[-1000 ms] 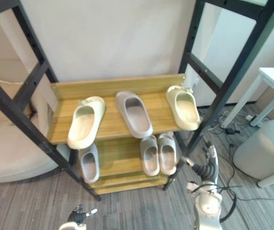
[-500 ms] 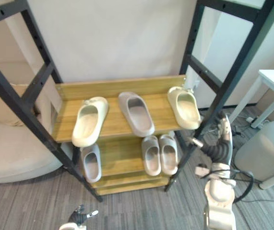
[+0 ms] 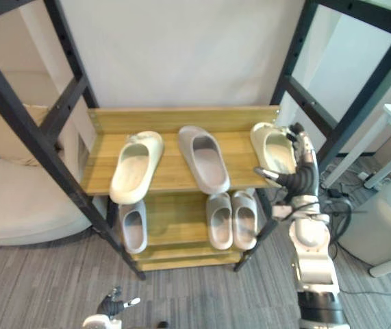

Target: Organize the slippers on the shoe rack

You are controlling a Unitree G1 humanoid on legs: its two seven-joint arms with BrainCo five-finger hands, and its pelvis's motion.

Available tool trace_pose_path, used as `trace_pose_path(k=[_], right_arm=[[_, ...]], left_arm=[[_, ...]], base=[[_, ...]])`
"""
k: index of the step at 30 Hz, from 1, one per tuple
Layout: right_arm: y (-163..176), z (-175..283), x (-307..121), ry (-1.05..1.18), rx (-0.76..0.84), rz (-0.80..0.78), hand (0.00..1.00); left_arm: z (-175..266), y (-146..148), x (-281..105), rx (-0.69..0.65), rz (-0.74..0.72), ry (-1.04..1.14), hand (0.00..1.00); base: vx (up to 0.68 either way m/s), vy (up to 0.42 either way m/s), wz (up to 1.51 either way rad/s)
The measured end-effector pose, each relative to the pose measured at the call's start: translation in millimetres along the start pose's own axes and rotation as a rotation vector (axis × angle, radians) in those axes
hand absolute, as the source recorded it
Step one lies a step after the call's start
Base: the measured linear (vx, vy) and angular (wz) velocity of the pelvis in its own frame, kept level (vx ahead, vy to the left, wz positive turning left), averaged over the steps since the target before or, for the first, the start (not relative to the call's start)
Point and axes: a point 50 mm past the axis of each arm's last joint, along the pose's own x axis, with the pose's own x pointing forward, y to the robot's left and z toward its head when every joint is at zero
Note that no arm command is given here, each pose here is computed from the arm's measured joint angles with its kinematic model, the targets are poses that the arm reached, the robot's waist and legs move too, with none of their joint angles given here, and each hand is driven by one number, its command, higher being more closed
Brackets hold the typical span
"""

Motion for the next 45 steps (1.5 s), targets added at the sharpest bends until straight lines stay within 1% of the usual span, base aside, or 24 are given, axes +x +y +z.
trace_pose_path(k=[7, 12, 17, 20, 29, 40, 41, 42, 45], right_arm=[[21, -7, 28, 0.038, -0.007, 0.115, 0.0], [30, -10, 50, 0.071, -0.072, 0.188, 0.0], [30, -7, 65, 0.078, -0.108, 0.207, 0.0], [26, -7, 72, 0.089, -0.102, 0.192, 0.0], [23, -5, 92, 0.116, -0.147, 0.186, 0.0], [33, 1, 110, 0.137, -0.221, 0.244, 0.0], [34, 2, 111, 0.133, -0.226, 0.247, 1.0], [37, 4, 114, 0.127, -0.259, 0.265, 1.0], [36, 8, 120, 0.123, -0.287, 0.26, 1.0]], left_arm=[[6, -1, 2, -0.003, -0.003, -0.018, 0.0], [11, -1, 2, -0.01, -0.002, -0.04, 0.0], [14, -2, 3, -0.027, -0.002, -0.047, 0.0], [15, -2, 3, -0.029, -0.002, -0.048, 0.0], [17, -5, 3, -0.049, -0.002, -0.055, 0.0], [23, -6, 4, -0.053, -0.006, -0.089, 0.0], [25, -6, 4, -0.052, -0.008, -0.094, 0.0], [25, -7, 4, -0.051, -0.009, -0.095, 0.0], [26, -7, 4, -0.05, -0.01, -0.097, 0.0]], base=[[0.01, -0.012, 0.11], [0.01, -0.008, 0.13], [0.0, -0.005, 0.04], [0.0, -0.006, 0.04], [-0.01, -0.007, 0.03], [-0.03, -0.025, -0.01], [-0.06, -0.047, -0.03], [-0.06, -0.049, -0.02], [-0.04, -0.042, 0.02]])
